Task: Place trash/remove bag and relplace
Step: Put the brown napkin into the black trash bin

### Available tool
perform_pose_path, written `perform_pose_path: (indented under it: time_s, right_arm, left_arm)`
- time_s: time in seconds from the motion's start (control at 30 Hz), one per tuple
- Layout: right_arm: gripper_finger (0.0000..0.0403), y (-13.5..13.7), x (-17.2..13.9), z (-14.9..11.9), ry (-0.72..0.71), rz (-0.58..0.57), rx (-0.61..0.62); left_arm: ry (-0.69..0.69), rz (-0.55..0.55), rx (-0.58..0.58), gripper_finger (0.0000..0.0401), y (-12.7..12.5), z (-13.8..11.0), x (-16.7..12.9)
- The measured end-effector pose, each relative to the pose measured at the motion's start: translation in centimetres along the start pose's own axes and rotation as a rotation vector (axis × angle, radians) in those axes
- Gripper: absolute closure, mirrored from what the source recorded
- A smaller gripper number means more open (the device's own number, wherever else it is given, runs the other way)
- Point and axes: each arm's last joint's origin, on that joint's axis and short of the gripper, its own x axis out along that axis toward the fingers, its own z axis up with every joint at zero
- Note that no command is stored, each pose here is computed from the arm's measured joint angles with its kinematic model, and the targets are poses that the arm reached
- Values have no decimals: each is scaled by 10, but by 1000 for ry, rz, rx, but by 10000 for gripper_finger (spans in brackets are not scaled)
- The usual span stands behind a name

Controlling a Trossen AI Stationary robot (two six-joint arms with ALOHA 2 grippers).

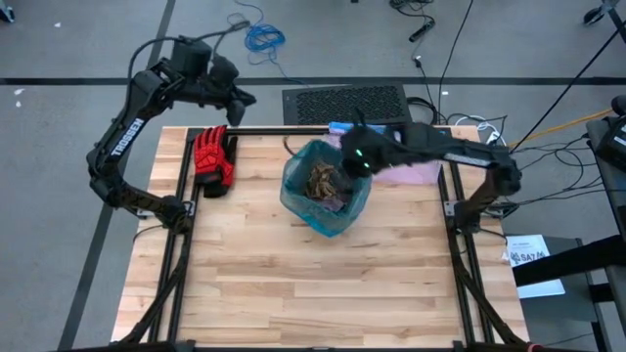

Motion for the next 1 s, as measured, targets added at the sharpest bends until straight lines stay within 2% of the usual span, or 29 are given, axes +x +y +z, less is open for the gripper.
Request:
perform_pose_path:
  time_s: [0.17, 0.27, 0.43, 0.5, 0.67, 0.83, 1.0]
  right_arm:
    - [403, -14, 38, 21, 148, -29, -157]
    - [403, -22, 59, 24, 236, -58, -240]
    - [403, -27, 89, 25, 316, -90, -367]
    - [403, -27, 96, 25, 329, -89, -409]
    - [402, -29, 110, 25, 363, -98, -461]
    - [402, -39, 117, 31, 365, -117, -434]
    - [387, -46, 115, 39, 337, -116, -427]
  left_arm:
    - [26, -47, -25, 357, -20, 0, 7]
    - [-64, -90, -88, 361, -32, 10, 8]
    - [-236, -149, -53, 395, -50, 23, -8]
    - [-283, -157, -38, 397, -54, 25, -13]
    - [-325, -58, -38, 399, -60, 26, -19]
    - [-235, 100, -104, 399, -57, 19, -7]
    - [-183, 89, -246, 399, -62, 17, 8]
